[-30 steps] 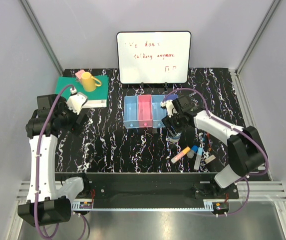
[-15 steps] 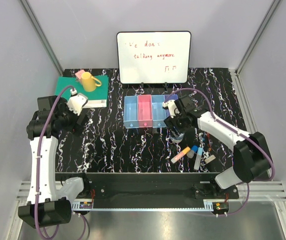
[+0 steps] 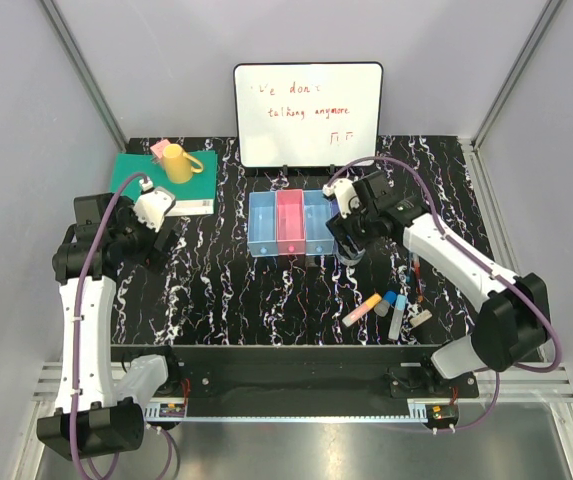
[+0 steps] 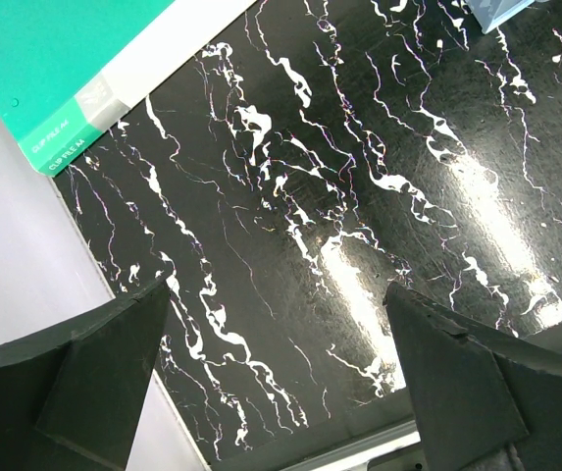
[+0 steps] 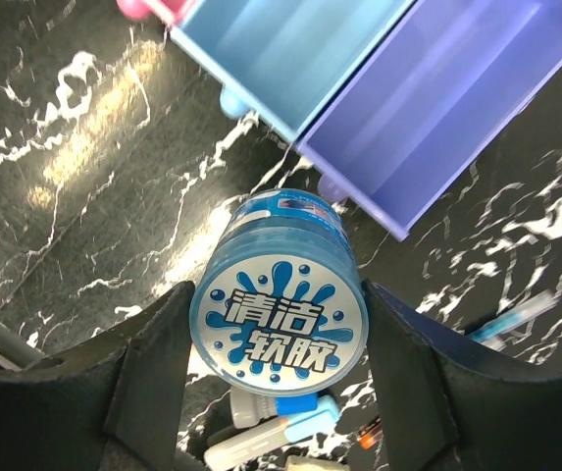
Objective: Sort the stationery into containers
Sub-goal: Pick up the stationery from the center of the board, then place the stationery in the storage box.
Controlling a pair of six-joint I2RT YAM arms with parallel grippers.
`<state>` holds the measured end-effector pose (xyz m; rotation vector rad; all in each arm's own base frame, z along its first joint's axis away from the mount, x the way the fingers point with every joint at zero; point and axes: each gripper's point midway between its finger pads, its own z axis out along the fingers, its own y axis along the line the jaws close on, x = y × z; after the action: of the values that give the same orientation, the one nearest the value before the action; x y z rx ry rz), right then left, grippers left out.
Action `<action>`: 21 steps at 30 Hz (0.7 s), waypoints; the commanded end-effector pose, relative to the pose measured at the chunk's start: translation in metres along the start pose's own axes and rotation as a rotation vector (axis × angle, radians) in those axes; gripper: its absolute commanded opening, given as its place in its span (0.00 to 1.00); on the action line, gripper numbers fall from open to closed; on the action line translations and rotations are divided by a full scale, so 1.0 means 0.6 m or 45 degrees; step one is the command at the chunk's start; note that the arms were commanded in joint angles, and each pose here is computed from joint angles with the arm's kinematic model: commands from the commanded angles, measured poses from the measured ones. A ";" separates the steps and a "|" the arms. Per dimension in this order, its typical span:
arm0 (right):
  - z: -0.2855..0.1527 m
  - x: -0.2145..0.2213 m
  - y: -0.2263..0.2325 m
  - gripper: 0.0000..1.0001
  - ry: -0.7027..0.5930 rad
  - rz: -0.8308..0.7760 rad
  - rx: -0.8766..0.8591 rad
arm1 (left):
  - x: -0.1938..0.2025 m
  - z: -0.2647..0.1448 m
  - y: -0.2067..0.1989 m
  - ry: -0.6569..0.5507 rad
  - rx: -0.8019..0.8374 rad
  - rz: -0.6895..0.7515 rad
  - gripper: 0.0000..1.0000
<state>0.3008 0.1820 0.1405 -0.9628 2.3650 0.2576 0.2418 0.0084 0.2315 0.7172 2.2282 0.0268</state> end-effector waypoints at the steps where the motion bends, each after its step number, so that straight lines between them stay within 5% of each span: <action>1: -0.038 -0.079 -0.033 0.00 -0.174 -0.066 0.103 | -0.021 -0.003 0.000 -0.077 -0.006 0.008 0.99; 21: 0.060 -0.199 -0.170 0.00 -0.241 -0.017 0.262 | -0.013 0.007 0.007 -0.045 -0.013 0.027 0.99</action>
<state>0.4191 0.1861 0.1550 -0.8607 2.2809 0.1178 0.2423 0.0080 0.2317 0.7153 2.2266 0.0239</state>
